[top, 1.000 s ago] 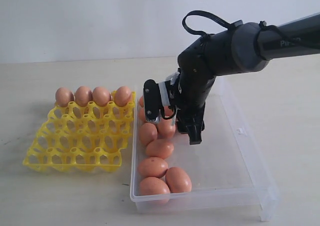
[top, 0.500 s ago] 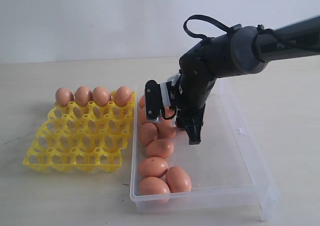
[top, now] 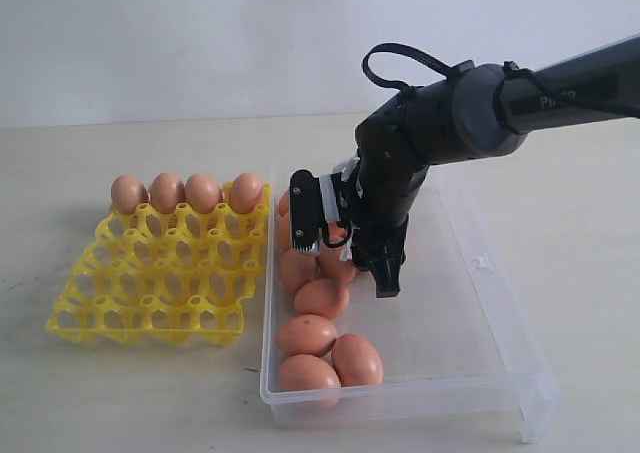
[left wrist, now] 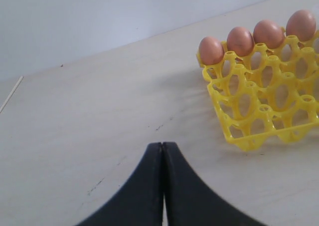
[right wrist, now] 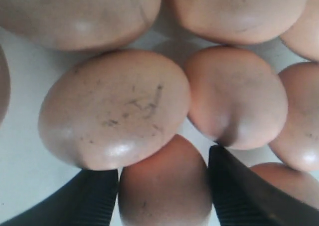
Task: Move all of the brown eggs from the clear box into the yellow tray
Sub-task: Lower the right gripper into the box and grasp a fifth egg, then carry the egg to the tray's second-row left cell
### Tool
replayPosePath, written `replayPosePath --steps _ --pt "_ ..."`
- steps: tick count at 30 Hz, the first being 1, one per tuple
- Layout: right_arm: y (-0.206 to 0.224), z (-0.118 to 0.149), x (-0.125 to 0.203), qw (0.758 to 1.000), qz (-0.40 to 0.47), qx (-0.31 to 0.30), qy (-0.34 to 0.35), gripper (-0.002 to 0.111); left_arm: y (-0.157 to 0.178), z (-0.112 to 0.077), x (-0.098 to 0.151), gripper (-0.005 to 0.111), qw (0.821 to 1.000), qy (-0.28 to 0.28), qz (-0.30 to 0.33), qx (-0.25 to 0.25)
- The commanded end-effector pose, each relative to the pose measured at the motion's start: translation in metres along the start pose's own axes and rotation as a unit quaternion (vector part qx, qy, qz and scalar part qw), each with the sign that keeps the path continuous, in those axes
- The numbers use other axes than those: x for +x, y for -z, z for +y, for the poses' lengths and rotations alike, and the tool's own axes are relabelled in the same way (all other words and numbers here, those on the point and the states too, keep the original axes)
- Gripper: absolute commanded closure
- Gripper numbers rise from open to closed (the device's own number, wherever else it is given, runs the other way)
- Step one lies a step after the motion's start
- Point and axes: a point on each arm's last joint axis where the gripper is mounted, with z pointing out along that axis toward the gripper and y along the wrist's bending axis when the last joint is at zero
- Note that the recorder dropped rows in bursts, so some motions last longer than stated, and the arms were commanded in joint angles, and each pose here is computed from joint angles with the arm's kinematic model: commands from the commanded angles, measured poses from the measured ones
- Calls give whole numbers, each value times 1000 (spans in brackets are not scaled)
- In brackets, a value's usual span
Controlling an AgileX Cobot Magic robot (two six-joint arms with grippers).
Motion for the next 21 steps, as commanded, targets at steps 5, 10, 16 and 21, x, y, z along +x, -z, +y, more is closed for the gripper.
replayPosePath --steps 5,10,16,21 --pt "-5 5 2 1000 7 -15 -4 91 1 0 -2 107 1000 2 -9 0" --pt "30 -7 2 999 -6 24 -32 108 1 0 -2 107 1000 2 -9 0" --pt "115 -38 -8 958 -158 159 -176 108 1 0 -2 107 1000 2 -9 0" --pt "141 -49 -41 851 -351 191 -341 108 1 0 -2 107 1000 2 -9 0"
